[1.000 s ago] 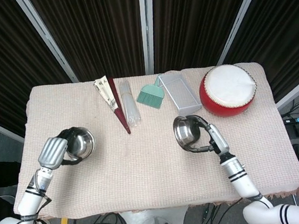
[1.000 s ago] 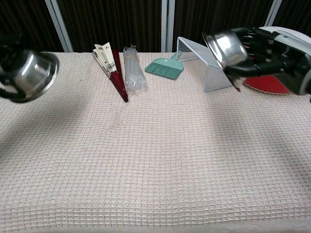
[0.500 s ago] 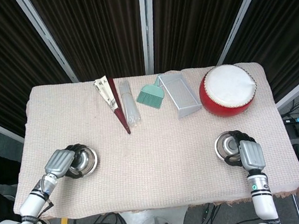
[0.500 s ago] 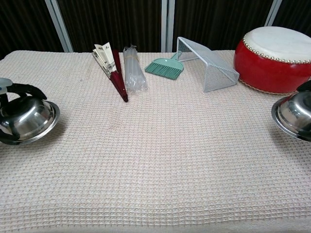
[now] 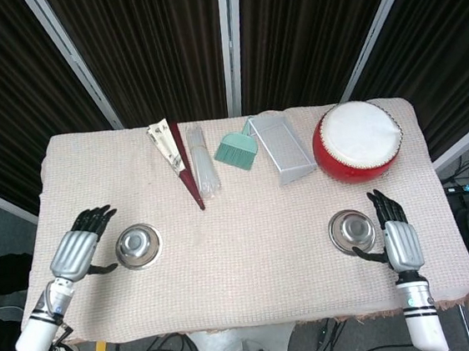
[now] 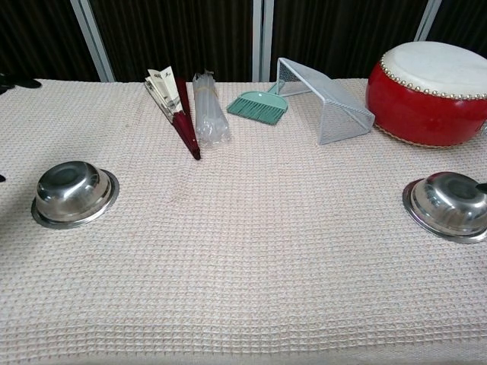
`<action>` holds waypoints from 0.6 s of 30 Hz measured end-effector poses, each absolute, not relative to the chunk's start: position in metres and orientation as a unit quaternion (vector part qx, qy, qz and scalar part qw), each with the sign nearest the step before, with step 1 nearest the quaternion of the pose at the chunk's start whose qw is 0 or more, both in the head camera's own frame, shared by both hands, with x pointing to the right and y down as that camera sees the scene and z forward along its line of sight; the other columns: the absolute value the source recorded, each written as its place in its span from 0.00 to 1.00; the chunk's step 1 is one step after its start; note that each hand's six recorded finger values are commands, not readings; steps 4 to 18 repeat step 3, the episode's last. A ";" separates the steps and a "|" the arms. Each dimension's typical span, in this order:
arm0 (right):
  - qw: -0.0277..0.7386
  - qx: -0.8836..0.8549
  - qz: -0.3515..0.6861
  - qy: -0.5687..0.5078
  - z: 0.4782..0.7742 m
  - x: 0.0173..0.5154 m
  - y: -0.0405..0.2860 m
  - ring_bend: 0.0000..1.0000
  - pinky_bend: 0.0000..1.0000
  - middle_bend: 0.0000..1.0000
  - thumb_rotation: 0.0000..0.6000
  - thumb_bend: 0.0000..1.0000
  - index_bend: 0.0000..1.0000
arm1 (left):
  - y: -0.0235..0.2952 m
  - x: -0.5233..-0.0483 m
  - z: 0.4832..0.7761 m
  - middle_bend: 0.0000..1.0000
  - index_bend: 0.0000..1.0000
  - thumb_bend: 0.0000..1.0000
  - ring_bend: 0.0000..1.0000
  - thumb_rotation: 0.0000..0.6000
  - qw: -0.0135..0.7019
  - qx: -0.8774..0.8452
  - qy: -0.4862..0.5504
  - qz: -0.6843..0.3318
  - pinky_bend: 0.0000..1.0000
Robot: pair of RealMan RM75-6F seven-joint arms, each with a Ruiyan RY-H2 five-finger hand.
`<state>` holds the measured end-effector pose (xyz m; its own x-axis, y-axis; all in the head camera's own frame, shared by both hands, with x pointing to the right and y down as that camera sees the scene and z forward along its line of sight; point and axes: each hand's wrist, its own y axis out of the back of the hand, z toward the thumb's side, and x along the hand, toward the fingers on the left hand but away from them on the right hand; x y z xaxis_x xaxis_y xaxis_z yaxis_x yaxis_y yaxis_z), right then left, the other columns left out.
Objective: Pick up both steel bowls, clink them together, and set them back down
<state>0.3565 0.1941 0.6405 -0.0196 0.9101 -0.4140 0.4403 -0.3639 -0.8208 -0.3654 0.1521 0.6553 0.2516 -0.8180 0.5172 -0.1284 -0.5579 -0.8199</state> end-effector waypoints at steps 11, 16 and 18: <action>0.267 -0.647 0.490 -0.519 0.628 0.366 0.203 0.00 0.00 0.00 1.00 0.00 0.00 | 0.168 -0.385 0.638 0.00 0.00 0.00 0.00 1.00 0.335 -0.689 0.376 -0.521 0.05; 0.267 -0.647 0.490 -0.519 0.628 0.366 0.203 0.00 0.00 0.00 1.00 0.00 0.00 | 0.168 -0.385 0.638 0.00 0.00 0.00 0.00 1.00 0.335 -0.689 0.376 -0.521 0.05; 0.267 -0.647 0.490 -0.519 0.628 0.366 0.203 0.00 0.00 0.00 1.00 0.00 0.00 | 0.168 -0.385 0.638 0.00 0.00 0.00 0.00 1.00 0.335 -0.689 0.376 -0.521 0.05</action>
